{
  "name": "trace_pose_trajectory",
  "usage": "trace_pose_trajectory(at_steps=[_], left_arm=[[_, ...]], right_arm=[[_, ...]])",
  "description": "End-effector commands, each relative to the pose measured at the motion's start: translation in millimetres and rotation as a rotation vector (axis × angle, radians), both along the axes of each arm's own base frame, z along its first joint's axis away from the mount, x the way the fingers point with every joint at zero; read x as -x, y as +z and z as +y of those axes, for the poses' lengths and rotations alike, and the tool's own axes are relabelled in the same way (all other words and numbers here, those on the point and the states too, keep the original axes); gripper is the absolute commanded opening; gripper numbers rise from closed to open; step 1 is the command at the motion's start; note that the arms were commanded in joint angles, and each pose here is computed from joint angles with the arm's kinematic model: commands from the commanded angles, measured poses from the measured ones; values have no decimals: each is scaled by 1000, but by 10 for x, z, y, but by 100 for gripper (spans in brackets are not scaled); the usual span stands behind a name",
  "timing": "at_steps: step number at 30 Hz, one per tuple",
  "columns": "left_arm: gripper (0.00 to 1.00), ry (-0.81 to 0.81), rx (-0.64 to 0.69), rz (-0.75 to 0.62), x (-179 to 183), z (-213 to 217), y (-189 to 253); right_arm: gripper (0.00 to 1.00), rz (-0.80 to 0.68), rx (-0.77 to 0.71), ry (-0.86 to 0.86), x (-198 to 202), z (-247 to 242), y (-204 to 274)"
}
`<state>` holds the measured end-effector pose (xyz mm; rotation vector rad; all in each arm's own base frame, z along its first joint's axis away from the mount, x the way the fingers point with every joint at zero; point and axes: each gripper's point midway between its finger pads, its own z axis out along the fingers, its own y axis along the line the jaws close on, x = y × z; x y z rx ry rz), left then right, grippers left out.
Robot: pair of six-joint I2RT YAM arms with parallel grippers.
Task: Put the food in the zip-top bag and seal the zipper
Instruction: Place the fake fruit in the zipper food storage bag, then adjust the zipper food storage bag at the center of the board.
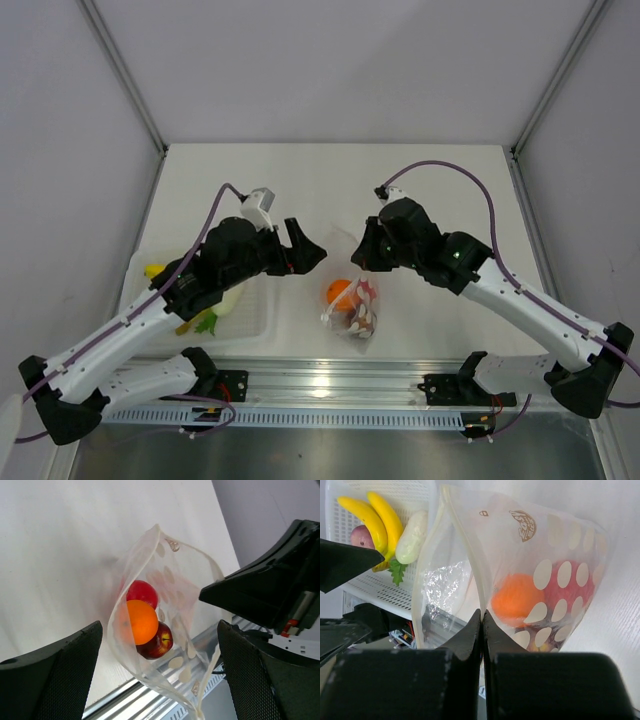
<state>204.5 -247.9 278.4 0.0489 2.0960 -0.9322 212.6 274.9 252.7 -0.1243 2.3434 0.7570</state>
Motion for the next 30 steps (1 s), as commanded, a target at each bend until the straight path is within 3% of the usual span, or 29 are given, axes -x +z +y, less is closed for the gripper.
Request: trace_pose_trajectory(at_steps=[1,9,12,15,16,17,25,30], left_arm=[[96,3,-99,18,2,69,-263],[95,10,-209,95,-104,-1,-701],[83,-46,-217,116,-95,-128,-784],[32,-139,-170,131,-33,-322,-716],[4,-192,-133,128,18,-415,-615],[0,-213,-104,114,28,-472,-534],[1,-506,176,21,493,-821,335],[0,-413,108,81,370,-764,19]], right_arm=[[0,-36,-44,-1,0,-19,193],[0,-35,-41,-3,20,-56,192],[0,-34,-38,-15,-4,-88,154],[0,-21,-21,-21,-19,-128,62],[0,-20,-14,-25,-25,-142,50],[0,-22,5,-38,-37,-191,28],[0,-133,-3,-81,3,-477,430],[0,-112,-7,-82,-8,-482,315]])
